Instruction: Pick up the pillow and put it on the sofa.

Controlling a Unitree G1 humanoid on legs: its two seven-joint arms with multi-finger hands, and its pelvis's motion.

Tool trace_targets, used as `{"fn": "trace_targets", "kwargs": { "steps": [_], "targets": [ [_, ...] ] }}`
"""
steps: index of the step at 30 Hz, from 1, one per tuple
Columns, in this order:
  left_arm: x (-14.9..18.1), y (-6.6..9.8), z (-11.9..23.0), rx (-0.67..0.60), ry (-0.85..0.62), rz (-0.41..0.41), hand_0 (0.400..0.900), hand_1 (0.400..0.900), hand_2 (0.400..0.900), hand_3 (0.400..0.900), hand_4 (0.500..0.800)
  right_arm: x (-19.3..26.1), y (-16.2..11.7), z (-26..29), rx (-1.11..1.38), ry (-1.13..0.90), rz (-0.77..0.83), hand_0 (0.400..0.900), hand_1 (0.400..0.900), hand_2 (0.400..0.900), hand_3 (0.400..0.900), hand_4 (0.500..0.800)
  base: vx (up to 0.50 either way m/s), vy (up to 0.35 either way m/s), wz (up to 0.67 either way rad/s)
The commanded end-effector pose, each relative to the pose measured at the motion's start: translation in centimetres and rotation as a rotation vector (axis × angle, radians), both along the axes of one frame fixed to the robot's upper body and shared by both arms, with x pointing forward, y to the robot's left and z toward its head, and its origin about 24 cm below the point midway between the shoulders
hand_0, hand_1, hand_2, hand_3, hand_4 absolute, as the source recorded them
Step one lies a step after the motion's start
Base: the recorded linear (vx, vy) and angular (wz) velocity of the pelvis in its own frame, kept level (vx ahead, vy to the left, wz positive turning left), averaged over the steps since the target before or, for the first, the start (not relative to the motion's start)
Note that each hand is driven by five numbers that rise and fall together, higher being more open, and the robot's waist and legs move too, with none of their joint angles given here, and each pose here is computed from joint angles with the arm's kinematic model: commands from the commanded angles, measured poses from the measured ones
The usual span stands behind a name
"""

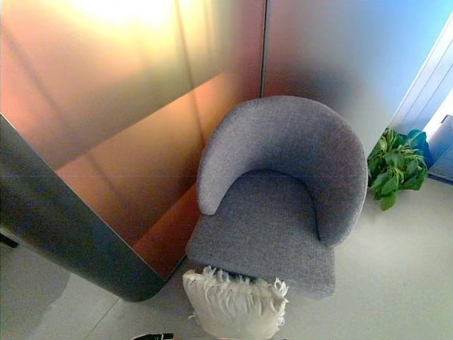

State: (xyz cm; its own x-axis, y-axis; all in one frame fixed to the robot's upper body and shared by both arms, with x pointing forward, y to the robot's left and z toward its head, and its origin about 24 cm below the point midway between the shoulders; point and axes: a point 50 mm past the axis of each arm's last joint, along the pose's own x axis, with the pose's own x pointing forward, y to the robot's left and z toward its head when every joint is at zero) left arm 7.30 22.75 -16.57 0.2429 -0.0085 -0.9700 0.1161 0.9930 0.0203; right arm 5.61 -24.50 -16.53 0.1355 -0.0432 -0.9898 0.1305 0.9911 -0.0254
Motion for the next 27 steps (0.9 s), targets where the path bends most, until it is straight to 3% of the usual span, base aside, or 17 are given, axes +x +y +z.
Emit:
{"fn": "trace_targets", "kwargs": {
  "steps": [1,5,12,18,27],
  "targets": [
    [1.6,0.9,0.4,0.037,-0.025,0.019,0.9,0.9,0.9,0.9,0.8,1.7,-0.2,0.3,-0.017,-0.007,0.009,0.9,0.9,0.9,0.9,0.8,0.0,0.0,0.0],
    [1.9,0.8,0.4,0.04,-0.049,0.042,0.9,0.9,0.9,0.9,0.8,1.7,-0.3,0.3,-0.016,-0.006,0.006,0.9,0.9,0.9,0.9,0.8,0.0,0.0,0.0],
    [2.2,1.2,0.6,0.098,-0.067,-0.021,0.9,0.9,0.9,0.9,0.8,1.8,-0.4,0.3,-0.021,-0.002,0.017,0.9,0.9,0.9,0.9,0.8,0.008,0.003,0.0],
    [4.0,1.8,1.2,0.147,-0.108,-0.023,0.9,0.9,0.9,0.9,0.8,2.6,-1.1,0.7,-0.046,-0.001,0.033,0.9,0.9,0.9,0.9,0.8,0.021,0.031,-0.06],
    [9.4,1.6,3.0,0.146,-0.297,0.115,0.9,0.9,0.9,0.9,0.8,5.4,-2.0,1.6,-0.098,-0.045,0.082,0.9,0.9,0.9,0.9,0.8,-0.087,0.057,-0.07]
  ]
}}
